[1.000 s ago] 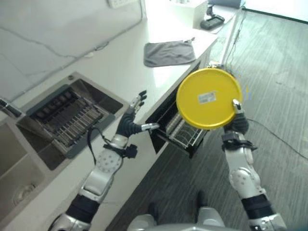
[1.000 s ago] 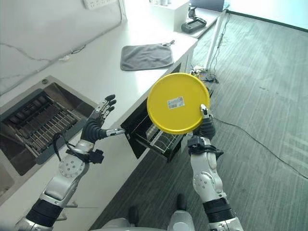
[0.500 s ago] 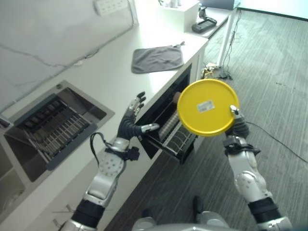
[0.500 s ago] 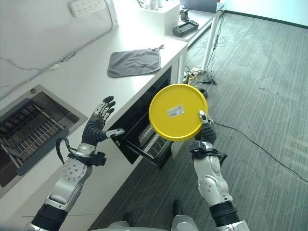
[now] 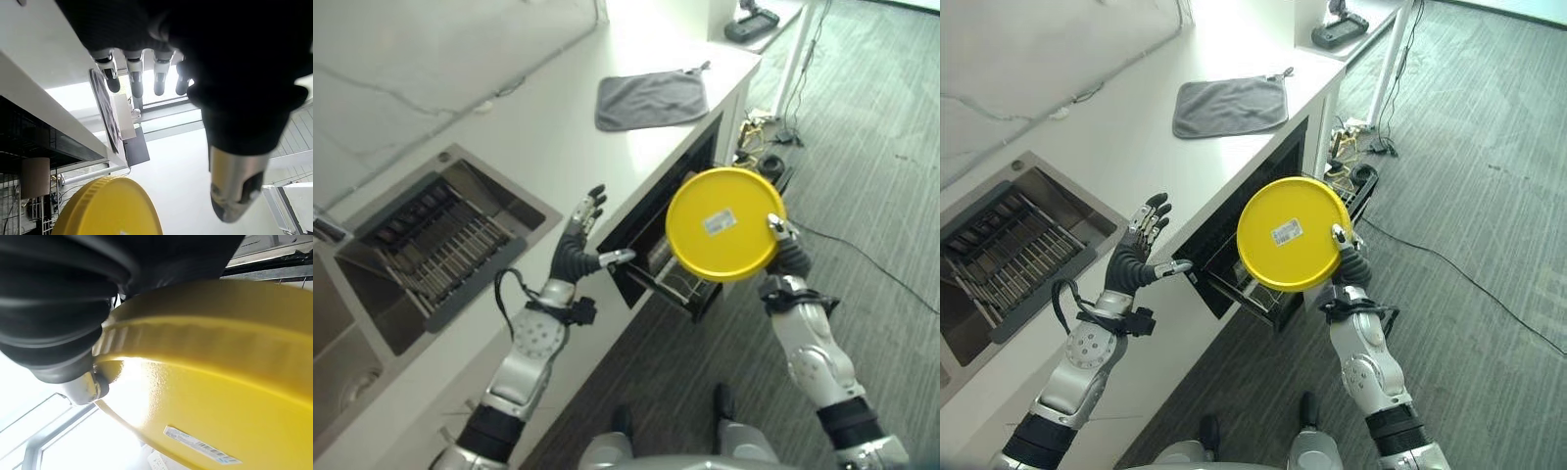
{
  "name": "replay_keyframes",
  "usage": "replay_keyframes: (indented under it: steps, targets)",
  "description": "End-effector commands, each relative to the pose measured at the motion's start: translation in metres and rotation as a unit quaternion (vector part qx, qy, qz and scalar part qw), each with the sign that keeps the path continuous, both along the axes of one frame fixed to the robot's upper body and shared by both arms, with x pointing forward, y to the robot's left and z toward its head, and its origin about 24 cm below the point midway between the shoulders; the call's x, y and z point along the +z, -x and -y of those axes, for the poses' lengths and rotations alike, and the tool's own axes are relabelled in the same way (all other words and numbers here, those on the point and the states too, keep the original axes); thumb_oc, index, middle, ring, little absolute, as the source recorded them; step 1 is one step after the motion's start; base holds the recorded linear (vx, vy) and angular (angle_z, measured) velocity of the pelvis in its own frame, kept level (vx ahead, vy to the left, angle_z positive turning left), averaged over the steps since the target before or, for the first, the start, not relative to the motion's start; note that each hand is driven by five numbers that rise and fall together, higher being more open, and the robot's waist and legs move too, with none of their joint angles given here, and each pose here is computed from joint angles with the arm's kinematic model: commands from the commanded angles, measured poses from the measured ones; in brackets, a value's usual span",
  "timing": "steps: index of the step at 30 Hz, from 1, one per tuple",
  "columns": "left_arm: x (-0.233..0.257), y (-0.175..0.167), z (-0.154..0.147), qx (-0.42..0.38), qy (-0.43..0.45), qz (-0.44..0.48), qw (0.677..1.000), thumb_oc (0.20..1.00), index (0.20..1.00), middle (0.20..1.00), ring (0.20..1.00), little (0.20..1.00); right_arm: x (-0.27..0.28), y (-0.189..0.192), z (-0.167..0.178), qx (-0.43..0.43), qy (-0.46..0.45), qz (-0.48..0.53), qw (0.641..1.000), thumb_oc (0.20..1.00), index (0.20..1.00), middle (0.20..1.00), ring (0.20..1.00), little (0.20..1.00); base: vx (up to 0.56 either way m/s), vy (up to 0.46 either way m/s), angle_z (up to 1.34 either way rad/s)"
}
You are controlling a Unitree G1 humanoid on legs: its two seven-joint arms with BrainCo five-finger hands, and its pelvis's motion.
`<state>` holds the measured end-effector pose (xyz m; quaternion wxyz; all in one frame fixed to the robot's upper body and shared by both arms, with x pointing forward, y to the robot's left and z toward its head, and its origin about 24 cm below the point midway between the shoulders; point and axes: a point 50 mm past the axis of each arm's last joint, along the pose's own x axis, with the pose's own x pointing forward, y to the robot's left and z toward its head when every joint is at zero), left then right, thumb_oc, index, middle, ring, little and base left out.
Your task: Place the dishes in the dishwasher.
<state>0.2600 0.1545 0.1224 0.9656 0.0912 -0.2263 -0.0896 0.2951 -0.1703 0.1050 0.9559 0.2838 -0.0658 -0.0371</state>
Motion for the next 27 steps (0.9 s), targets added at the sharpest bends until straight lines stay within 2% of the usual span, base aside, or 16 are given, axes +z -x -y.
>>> replay_keyframes:
  steps: [1,9,18,27]
  targets:
    - [0.038,-0.002,0.006,-0.020,-0.018,0.102,0.994,1.000,1.000,1.000,1.000,1.000,0.074,-0.016,-0.011,0.000,-0.017,0.140,0.990,0.200,0.200,0.200,0.200,0.200,-0.10,-0.011,0.16]
    - [0.051,-0.006,0.008,-0.026,-0.063,0.126,0.990,1.000,1.000,1.000,1.000,1.000,0.111,-0.028,0.001,-0.022,0.026,0.180,0.983,0.200,0.200,0.200,0.200,0.200,-0.06,0.015,0.09]
    - [0.064,-0.008,0.005,-0.022,-0.058,0.157,0.986,1.000,1.000,1.000,1.000,1.000,0.132,-0.035,0.002,-0.029,0.042,0.194,0.980,0.200,0.200,0.200,0.200,0.200,-0.02,0.015,0.06]
    - [0.078,-0.006,0.004,-0.021,-0.055,0.191,0.980,1.000,1.000,1.000,1.000,1.000,0.144,-0.043,0.010,-0.073,0.052,0.180,0.980,0.200,0.200,0.200,0.200,0.200,0.00,-0.005,0.03]
